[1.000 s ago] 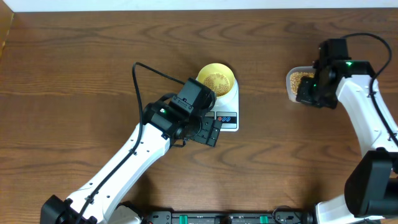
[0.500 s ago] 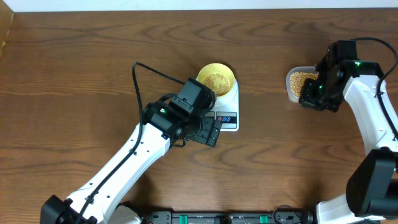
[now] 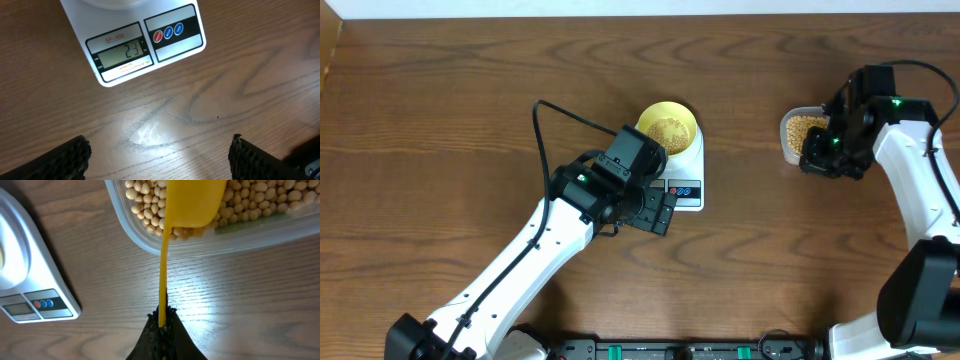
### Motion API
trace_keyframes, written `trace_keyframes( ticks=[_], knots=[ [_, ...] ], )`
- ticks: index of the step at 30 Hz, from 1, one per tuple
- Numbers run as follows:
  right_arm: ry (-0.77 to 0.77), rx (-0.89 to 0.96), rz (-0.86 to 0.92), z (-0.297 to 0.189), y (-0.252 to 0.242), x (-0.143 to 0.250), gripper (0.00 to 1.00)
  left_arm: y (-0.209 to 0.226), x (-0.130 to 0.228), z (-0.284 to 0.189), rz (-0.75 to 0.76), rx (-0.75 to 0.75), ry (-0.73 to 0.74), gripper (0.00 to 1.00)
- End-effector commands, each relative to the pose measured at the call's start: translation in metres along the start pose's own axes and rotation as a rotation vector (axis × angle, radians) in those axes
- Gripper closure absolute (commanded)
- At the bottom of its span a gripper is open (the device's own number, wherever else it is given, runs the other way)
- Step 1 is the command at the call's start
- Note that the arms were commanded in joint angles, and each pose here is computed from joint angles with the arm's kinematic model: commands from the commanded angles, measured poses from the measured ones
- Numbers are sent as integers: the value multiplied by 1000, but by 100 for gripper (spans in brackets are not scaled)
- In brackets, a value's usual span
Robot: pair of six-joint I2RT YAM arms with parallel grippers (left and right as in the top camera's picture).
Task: Scoop item into bowl and weigh 50g on scale
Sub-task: 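Lower the scoop into the soybeans with the right gripper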
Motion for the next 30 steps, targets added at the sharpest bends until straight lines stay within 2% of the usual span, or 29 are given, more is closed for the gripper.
trace_keyframes(
  ticks=[1,12,22,30],
  knots=[
    [23,-59,-5,2,-4,1,99,0,-1,-5,25,-9,-19,9],
    [13,-180,23,-6,-20,-4,99,0,-1,-5,25,-9,-19,9],
    [90,-221,27,16,-21,-4,99,0,-1,-5,25,-9,-19,9],
    [90,-221,31,19,-22,-6,99,0,-1,-5,25,-9,-19,9]
  ],
)
Point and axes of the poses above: each gripper's point midway between its finger pads, its own z axis out along the fingers, its own y axis along the line the jaws close on, x = y × z, the point moved 6 cm from there along -z, back along the fingers
